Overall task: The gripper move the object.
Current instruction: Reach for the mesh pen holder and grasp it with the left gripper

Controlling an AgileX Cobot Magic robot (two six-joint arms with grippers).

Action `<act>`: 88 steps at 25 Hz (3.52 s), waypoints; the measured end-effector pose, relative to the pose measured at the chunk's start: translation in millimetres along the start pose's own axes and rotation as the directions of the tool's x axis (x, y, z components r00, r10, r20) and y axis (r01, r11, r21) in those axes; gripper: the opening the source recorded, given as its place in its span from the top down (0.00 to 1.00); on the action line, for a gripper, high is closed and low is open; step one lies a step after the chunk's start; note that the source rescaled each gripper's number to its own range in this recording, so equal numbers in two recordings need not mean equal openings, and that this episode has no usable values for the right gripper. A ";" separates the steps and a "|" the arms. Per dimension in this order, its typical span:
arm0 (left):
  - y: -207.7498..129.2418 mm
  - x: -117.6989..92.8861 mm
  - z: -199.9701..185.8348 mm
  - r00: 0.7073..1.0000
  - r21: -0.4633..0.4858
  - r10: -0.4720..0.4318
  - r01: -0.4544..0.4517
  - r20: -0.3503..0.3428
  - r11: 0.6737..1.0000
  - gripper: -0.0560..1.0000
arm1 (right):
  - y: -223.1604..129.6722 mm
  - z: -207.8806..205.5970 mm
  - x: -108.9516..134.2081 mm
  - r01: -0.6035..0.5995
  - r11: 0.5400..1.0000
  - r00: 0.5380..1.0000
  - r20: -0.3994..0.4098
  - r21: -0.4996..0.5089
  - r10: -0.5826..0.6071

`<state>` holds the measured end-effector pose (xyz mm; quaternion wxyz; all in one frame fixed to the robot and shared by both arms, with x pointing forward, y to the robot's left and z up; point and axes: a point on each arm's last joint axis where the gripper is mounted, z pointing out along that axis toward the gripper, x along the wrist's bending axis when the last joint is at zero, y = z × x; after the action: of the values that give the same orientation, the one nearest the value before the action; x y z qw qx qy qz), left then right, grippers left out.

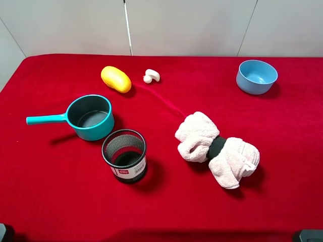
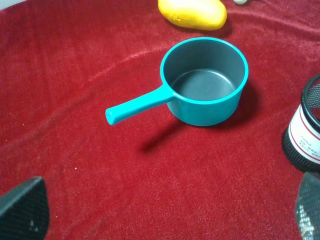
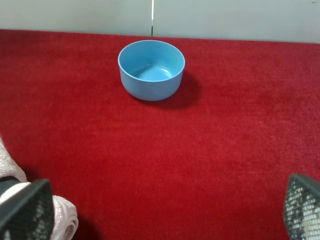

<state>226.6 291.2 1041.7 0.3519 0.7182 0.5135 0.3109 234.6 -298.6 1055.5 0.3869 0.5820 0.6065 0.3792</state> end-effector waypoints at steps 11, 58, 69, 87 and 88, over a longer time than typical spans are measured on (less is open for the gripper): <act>0.4 -1.2 0.0 1.000 -0.004 -0.005 0.005 0.013 1.000 0.01 | 0.0 0.0 0.0 0.000 1.000 1.000 0.000 0.000 0.000; 139.3 -45.8 156.8 0.825 0.514 0.127 -0.454 0.551 0.728 0.03 | 0.0 0.0 0.0 0.000 1.000 1.000 0.000 0.000 0.000; 154.5 -95.4 188.3 0.725 0.466 0.233 -0.620 0.648 0.632 0.04 | 0.0 0.0 0.0 0.000 1.000 1.000 0.000 0.000 0.000; 132.4 -167.4 208.5 0.552 0.377 0.352 -0.806 0.756 0.456 0.05 | 0.0 0.0 0.0 0.000 1.000 1.000 0.000 0.000 0.000; 131.5 -169.3 208.1 0.546 0.371 0.357 -0.811 0.758 0.452 0.05 | 0.0 0.0 0.0 0.000 1.000 1.000 0.000 0.000 0.000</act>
<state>415.7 61.0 1019.4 0.0540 0.9860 0.1543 -0.0336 234.6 -298.6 1055.5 0.3869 0.5820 0.6065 0.3792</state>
